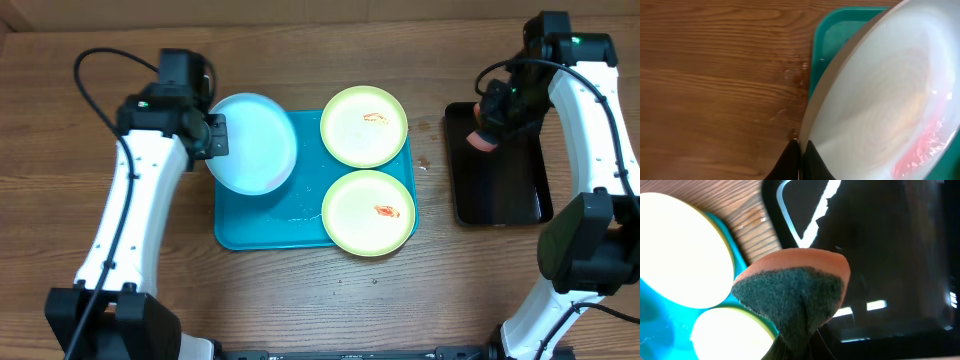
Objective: Clean dirty plates on tray and stack at the side
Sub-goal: 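Lift the white plate with the left gripper and move it left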
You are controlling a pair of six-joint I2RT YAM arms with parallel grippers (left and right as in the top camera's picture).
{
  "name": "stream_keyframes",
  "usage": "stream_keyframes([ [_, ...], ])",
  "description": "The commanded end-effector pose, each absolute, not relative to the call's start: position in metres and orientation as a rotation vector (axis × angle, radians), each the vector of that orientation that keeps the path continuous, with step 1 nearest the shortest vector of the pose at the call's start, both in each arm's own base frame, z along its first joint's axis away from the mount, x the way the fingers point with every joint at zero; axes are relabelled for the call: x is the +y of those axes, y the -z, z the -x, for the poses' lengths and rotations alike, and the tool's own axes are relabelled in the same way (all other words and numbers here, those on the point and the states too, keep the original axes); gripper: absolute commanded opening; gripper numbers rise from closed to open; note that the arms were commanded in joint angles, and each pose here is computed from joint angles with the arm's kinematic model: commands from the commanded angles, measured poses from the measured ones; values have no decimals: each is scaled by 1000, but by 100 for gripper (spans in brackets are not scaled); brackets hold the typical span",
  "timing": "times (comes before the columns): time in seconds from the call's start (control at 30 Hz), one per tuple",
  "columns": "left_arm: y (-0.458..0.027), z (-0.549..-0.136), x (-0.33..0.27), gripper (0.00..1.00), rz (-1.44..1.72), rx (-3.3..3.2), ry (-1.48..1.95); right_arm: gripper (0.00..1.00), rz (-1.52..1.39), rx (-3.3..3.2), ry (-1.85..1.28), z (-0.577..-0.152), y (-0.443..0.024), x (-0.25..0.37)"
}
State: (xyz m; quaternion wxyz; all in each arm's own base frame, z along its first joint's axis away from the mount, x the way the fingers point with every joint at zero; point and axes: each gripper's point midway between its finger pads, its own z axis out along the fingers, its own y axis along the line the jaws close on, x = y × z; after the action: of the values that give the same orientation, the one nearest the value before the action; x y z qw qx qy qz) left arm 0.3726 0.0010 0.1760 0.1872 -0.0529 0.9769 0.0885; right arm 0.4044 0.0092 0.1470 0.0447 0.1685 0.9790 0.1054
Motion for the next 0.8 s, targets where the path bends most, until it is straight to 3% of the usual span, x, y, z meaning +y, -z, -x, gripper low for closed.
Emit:
stream_keyframes([
  [0.0,-209,-371,20,4,275,2559,-640,4,-390,2977,-399,-409,-152,32],
  [0.27,-254,-363,-1,4,308,2236,-970,4,-377,2972,-400,-411,-153,35],
  [0.77,-317,-353,-35,4,252,1827,-1159,4,-377,2973,-400,-411,-153,34],
])
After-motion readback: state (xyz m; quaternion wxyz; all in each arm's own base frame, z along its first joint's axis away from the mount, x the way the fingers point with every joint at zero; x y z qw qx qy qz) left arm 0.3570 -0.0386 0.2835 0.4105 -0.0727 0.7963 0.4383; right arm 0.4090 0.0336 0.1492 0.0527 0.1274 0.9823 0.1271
